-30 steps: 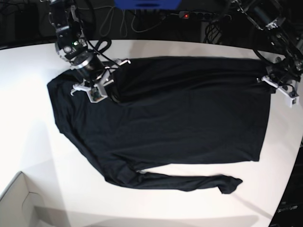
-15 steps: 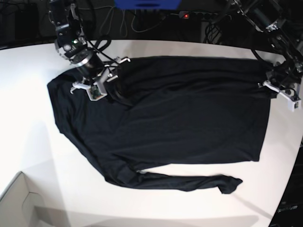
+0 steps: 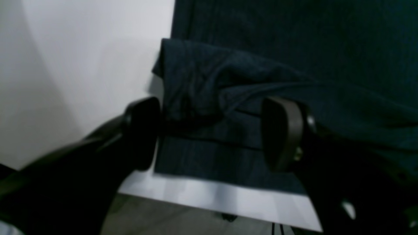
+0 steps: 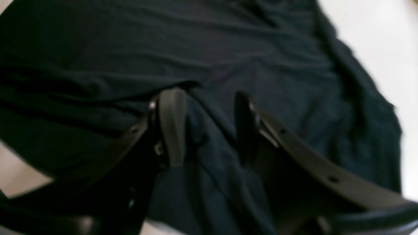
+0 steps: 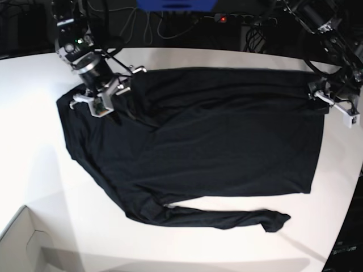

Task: Layout the t-shirt on the table in an organized manner, then fold the t-shirt properly
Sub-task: 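Stretch the shirt edge taut by drawing both grippers apart, then drag the held shirt edge with both grippers to straighten it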

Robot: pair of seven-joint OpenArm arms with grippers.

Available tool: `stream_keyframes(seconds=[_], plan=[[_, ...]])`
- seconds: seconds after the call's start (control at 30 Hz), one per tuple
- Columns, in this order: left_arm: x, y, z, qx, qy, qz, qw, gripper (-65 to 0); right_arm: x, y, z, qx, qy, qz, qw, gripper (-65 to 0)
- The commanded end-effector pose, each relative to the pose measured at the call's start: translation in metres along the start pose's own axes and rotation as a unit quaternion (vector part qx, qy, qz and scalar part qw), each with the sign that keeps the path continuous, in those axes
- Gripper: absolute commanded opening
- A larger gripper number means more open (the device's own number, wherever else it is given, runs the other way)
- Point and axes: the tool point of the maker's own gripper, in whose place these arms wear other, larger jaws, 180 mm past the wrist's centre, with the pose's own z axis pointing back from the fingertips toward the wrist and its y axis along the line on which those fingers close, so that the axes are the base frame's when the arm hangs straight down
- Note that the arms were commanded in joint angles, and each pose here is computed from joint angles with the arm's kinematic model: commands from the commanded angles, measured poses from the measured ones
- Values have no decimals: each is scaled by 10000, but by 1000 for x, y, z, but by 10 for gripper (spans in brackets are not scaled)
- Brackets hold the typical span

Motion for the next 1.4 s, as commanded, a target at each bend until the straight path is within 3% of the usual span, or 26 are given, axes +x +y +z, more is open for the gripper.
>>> stream_keyframes(seconds=[0.0,0.3,0.43,0.7,1.1,1.17,1.23,1.37], plan=[[5,6,7,80,-113,-80,9999,-168,12,-5,5,-71,-213,11,9997,-385],[-20,32,13,95,-146,626,9979,-134,-5,-17,24,-308,23,-26,9995,-273],[-29,33,6,27,-10,749,9972,-134,-7,-29,29,-477,57,-25,9988,-270],[-35,31,-10,-113,-185,997,9948,-134,-10,-66,42,-1159,62,-203,9930,-269],[-48,3,-29,-468,191,778,9957,-143,-21,-64,52,-1189,221,-228,9924,-269],[-49,3,-29,-475,192,786,9956,-195,-21,-67,53,-1227,226,-214,9920,-270],[-52,1,-32,-515,253,806,9951,-286,-22,-75,57,-1355,234,-213,9903,-270],[-56,-2,-42,-622,377,949,9928,-550,-22,-89,64,-1555,234,-181,9874,-269]])
